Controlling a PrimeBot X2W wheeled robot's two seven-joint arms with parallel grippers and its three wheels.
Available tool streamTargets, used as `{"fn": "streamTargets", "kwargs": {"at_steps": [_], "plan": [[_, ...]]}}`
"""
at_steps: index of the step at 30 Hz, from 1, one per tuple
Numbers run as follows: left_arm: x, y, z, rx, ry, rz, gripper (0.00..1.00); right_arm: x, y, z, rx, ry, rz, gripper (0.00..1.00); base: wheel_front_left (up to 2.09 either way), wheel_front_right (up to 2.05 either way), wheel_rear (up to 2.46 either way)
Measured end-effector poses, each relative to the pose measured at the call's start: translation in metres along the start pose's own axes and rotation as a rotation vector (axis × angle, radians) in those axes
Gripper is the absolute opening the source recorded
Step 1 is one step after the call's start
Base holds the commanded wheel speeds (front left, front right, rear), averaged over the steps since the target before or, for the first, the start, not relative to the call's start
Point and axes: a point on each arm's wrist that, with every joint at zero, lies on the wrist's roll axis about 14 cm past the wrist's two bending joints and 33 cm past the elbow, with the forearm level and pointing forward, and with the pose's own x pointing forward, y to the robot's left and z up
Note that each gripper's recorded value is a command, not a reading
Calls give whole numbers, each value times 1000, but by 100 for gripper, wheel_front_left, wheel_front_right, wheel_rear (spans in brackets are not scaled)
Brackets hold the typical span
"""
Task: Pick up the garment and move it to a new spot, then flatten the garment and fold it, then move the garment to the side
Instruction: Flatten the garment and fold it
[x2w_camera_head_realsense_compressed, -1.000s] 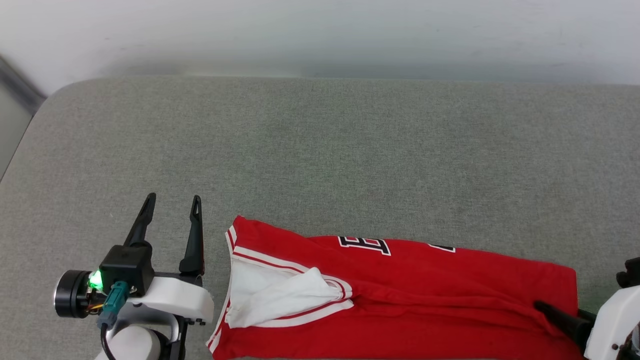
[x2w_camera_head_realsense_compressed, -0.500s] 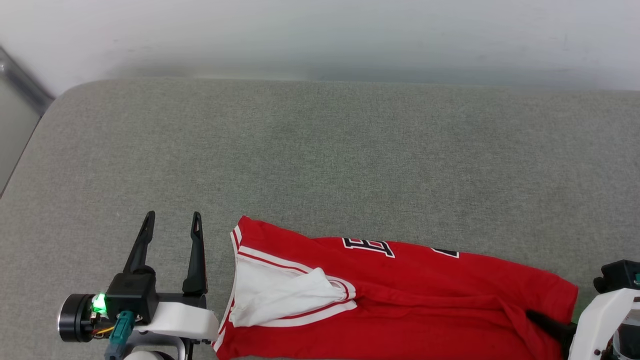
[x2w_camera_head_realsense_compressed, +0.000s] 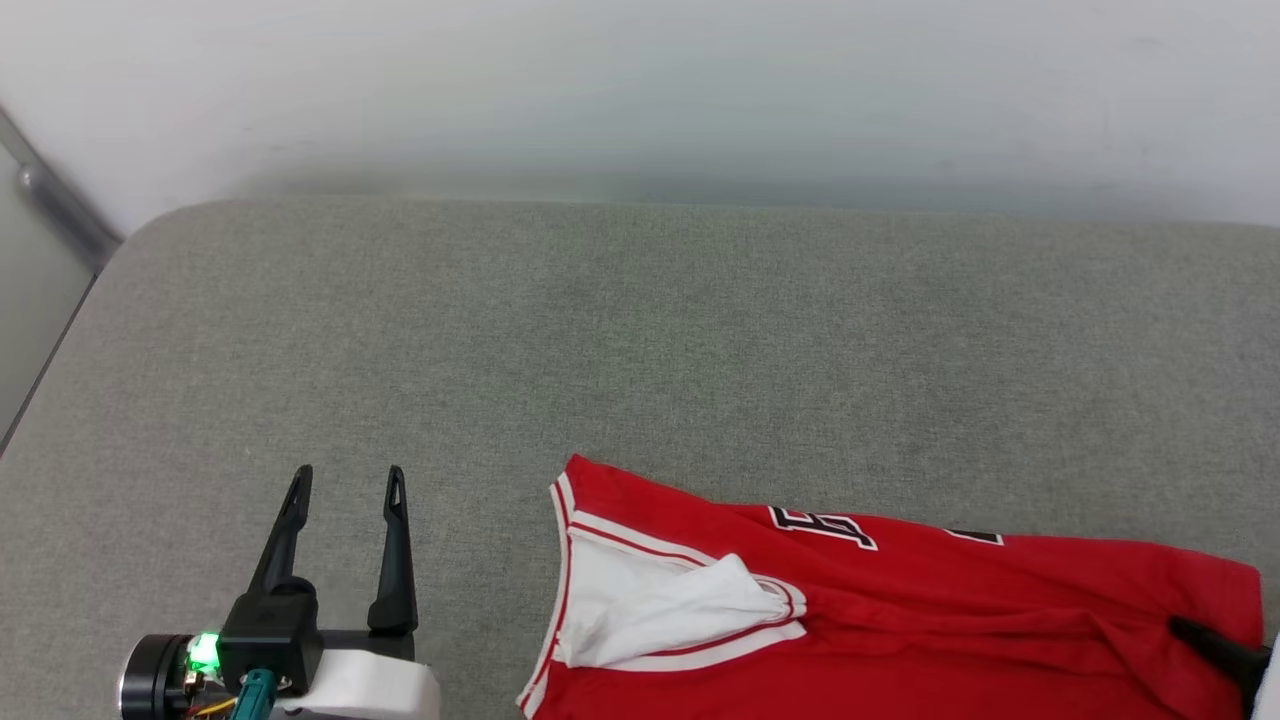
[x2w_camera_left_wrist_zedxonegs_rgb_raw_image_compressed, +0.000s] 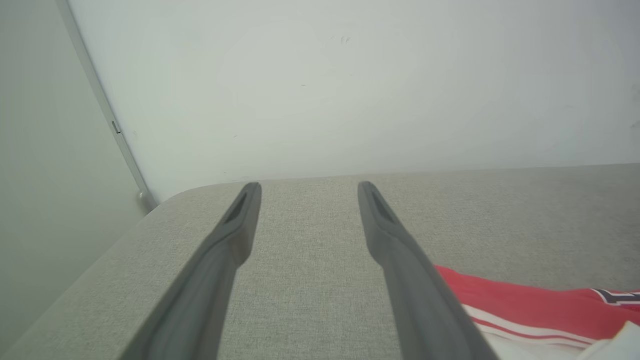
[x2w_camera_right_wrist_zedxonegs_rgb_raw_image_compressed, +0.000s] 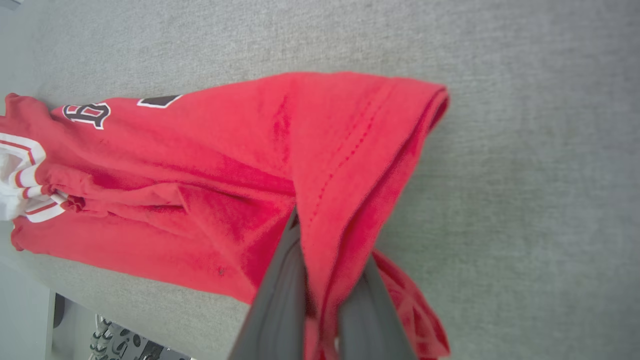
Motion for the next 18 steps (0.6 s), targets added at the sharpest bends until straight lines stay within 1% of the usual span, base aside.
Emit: {"fn": "streamTargets", "kwargs": {"at_steps": [4,5,10,13,14,16,17,18], "plan": [[-6,0,-1,-3,5,-6,100,-15,-15,5,-10,-11,-38,0,0,0,0],[-10,-1,0,-3,4,-11,100,-22,-7,4,-25,-4,-10,0,0,0,0],[-13,2,0,3,5,-5,100,-27,34,10,-72,-15,110,0,0,0,0],[-14,0,-1,2,7,-12,100,-27,68,9,-114,-4,205,0,0,0,0],[-14,-1,-3,1,12,-16,100,-25,110,8,-154,10,318,0,0,0,0],[-14,-2,-4,3,18,-18,100,-23,135,12,-208,14,377,0,0,0,0],[-11,-4,-7,3,25,-25,100,-13,177,14,-312,45,464,0,0,0,0],[-9,-4,-7,1,24,-26,100,-9,186,14,-345,59,479,0,0,0,0]]}}
